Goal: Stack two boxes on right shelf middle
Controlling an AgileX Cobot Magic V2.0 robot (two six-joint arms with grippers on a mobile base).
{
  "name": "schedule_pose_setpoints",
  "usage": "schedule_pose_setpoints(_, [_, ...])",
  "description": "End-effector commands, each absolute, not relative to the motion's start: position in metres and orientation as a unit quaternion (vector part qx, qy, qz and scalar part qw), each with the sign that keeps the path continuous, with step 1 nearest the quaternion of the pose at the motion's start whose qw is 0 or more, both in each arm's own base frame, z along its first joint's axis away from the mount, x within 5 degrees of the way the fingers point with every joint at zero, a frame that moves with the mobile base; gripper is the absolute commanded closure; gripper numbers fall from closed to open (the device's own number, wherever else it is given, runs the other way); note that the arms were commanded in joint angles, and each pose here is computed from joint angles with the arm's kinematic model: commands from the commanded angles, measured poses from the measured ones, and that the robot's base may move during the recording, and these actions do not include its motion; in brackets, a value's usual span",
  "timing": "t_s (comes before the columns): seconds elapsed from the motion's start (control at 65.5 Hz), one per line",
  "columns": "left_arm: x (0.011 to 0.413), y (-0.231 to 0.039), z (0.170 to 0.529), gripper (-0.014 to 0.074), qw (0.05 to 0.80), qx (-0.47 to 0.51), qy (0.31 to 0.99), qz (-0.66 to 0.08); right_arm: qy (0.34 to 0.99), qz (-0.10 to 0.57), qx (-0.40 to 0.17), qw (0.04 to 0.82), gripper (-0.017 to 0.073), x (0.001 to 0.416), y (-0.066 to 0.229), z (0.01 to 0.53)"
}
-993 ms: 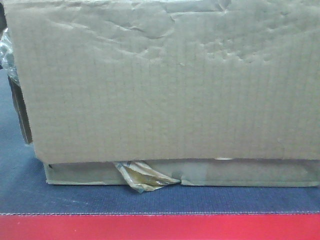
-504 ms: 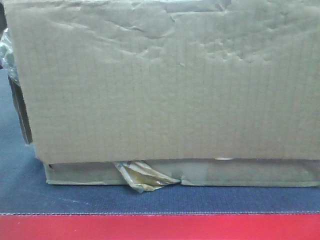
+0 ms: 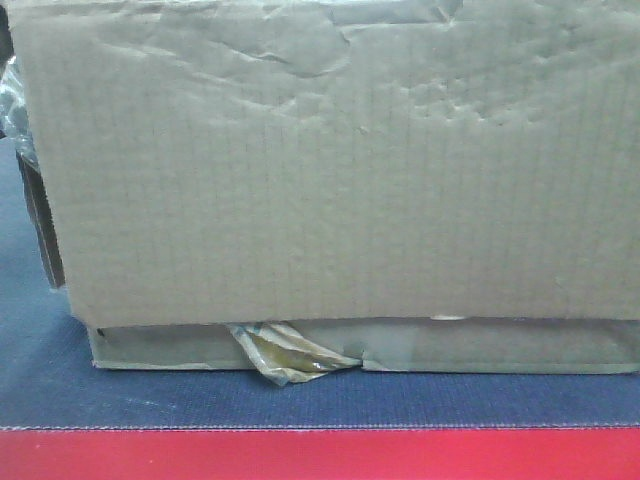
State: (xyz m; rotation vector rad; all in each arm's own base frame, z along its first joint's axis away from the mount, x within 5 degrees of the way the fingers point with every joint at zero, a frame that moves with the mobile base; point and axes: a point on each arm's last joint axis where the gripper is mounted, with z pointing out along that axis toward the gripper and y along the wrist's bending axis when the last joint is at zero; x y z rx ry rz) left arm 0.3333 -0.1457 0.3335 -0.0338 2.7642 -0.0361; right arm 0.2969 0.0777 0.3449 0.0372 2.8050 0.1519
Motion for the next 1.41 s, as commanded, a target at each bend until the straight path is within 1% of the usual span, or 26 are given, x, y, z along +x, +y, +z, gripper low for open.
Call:
schedule_pose_setpoints(0.0, [0.332, -0.145, 0.336, 0.0285, 0.189, -0.013, 0.982, -0.018, 0.984, 0.05, 0.006, 0.171, 0.028, 0.296, 0.077, 0.346])
schedule_pose_setpoints(0.061, [0.332, -0.145, 0.336, 0.0293, 0.189, -0.013, 0.982, -0.018, 0.984, 0.046, 0.005, 0.172, 0.0321, 0.296, 0.076, 0.346])
schedule_pose_setpoints(0.138, [0.332, -0.146, 0.336, 0.0336, 0.187, -0.014, 0.982, -0.022, 0.984, 0.035, 0.004, 0.175, 0.0405, 0.296, 0.075, 0.346])
schedule_pose_setpoints(0.214, [0.331, -0.147, 0.336, 0.0435, 0.183, -0.015, 0.983, -0.031, 0.984, 0.017, 0.004, 0.18, 0.0531, 0.297, 0.071, 0.346])
schedule_pose_setpoints(0.229, [0.331, -0.148, 0.336, 0.0473, 0.182, -0.017, 0.983, -0.033, 0.983, 0.014, 0.006, 0.181, 0.0561, 0.297, 0.071, 0.346])
schedule_pose_setpoints(0.244, [0.331, -0.148, 0.336, 0.0487, 0.182, -0.017, 0.983, -0.033, 0.983, 0.011, 0.008, 0.182, 0.0592, 0.297, 0.07, 0.346])
schedule_pose_setpoints(0.275, [0.33, -0.148, 0.336, 0.0542, 0.182, -0.017, 0.983, -0.033, 0.983, 0.006, 0.011, 0.183, 0.0657, 0.298, 0.069, 0.346])
schedule_pose_setpoints(0.29, [0.33, -0.148, 0.336, 0.0584, 0.182, -0.017, 0.983, -0.033, 0.983, 0.005, 0.012, 0.184, 0.0706, 0.298, 0.069, 0.346])
schedule_pose_setpoints(0.306, [0.33, -0.148, 0.336, 0.0611, 0.182, -0.017, 0.983, -0.033, 0.983, 0.003, 0.011, 0.184, 0.0732, 0.298, 0.069, 0.346])
schedule_pose_setpoints(0.351, [0.33, -0.148, 0.336, 0.0706, 0.182, -0.017, 0.983, -0.033, 0.983, 0.0, 0.014, 0.185, 0.0718, 0.298, 0.068, 0.347])
schedule_pose_setpoints(0.519, [0.329, -0.143, 0.343, 0.0704, 0.201, -0.036, 0.979, -0.02, 0.982, 0.004, 0.032, 0.188, 0.072, 0.297, 0.069, 0.348])
schedule_pose_setpoints(0.657, [0.317, -0.133, 0.367, 0.0704, 0.244, -0.05, 0.968, -0.011, 0.978, -0.003, 0.041, 0.207, 0.072, 0.292, 0.069, 0.356])
schedule_pose_setpoints(0.794, [0.305, -0.122, 0.392, 0.0704, 0.287, -0.052, 0.957, -0.007, 0.96, 0.01, 0.039, 0.278, 0.072, 0.288, 0.069, 0.383])
schedule_pose_setpoints(0.947, [0.307, -0.117, 0.416, 0.0704, 0.338, -0.053, 0.94, 0.002, 0.932, 0.02, 0.034, 0.36, 0.072, 0.292, 0.069, 0.412])
schedule_pose_setpoints(1.054, [0.312, -0.114, 0.438, 0.0704, 0.4, -0.049, 0.915, 0.007, 0.914, 0.021, 0.029, 0.404, 0.072, 0.296, 0.068, 0.426])
schedule_pose_setpoints(1.222, [0.316, -0.111, 0.474, 0.0704, 0.501, -0.033, 0.865, 0.006, 0.889, -0.003, 0.015, 0.457, 0.072, 0.302, 0.065, 0.436])
schedule_pose_setpoints(1.299, [0.317, -0.112, 0.487, 0.0704, 0.536, -0.018, 0.844, -0.002, 0.878, -0.005, 0.01, 0.479, 0.072, 0.302, 0.064, 0.443])
schedule_pose_setpoints(1.39, [0.317, -0.114, 0.494, 0.0704, 0.56, -0.011, 0.829, -0.015, 0.855, 0.001, 0.002, 0.519, 0.072, 0.3, 0.064, 0.455])
